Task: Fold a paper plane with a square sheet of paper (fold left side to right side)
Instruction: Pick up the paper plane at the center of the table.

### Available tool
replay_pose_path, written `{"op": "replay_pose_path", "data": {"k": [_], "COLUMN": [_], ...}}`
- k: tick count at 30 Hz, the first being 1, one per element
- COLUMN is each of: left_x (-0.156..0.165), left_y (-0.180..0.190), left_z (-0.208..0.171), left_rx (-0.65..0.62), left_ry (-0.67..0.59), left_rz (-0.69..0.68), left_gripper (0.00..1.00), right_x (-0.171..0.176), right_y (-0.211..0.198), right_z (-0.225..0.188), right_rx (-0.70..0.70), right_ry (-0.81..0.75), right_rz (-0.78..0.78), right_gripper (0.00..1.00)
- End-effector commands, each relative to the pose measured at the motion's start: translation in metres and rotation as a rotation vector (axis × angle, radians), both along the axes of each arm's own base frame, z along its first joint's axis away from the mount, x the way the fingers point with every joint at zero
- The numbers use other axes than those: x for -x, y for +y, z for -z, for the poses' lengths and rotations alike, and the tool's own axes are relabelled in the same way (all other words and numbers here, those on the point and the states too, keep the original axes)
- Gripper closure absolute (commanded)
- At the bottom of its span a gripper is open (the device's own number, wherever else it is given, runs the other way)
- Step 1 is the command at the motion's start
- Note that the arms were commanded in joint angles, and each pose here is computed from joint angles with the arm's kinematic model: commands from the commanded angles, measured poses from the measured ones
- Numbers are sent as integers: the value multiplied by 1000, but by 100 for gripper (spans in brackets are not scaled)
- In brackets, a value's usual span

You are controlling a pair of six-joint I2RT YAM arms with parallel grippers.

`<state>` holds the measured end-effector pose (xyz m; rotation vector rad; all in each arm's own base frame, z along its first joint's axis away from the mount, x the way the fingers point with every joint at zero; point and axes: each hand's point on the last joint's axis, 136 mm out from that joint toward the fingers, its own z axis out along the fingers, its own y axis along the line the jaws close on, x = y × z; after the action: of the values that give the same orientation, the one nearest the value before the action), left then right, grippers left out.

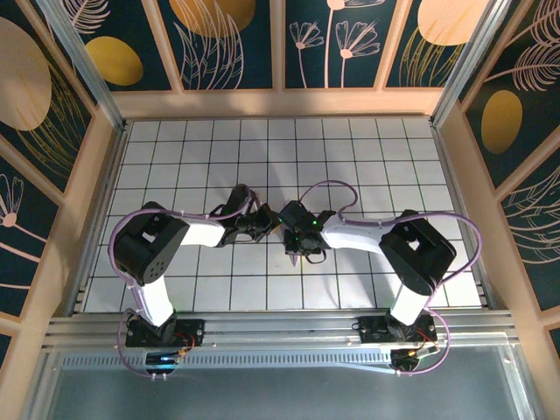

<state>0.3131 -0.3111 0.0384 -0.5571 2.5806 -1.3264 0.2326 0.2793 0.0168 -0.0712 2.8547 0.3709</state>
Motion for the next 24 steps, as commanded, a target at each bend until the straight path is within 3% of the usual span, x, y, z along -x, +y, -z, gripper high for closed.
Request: {"op": "replay_pose_path", "data": {"k": [1, 6, 10, 15, 24], "left_x": [0, 0, -6, -22, -24], "left_y": [-2, -1, 3, 33, 123], "left_z": [-1, -1, -21, -74, -148], "left_rx": [9, 3, 0, -27, -327], "left_ry": [14, 8, -57, -217, -468], "left_rz": [-15, -14, -16, -62, -239], "left_gripper": [100, 98, 80, 55, 26], "right_x": [0, -1, -5, -19, -74], "right_y": [-6, -7, -8, -14, -24], "right_z": [10, 7, -1, -22, -62], "right_rx": [58, 53, 30, 17, 44], "right_ry": [-1, -4, -8, -33, -78], "right_rz": [-1, 5, 11, 16, 6], "right_gripper": [86, 90, 99, 100, 100]}}
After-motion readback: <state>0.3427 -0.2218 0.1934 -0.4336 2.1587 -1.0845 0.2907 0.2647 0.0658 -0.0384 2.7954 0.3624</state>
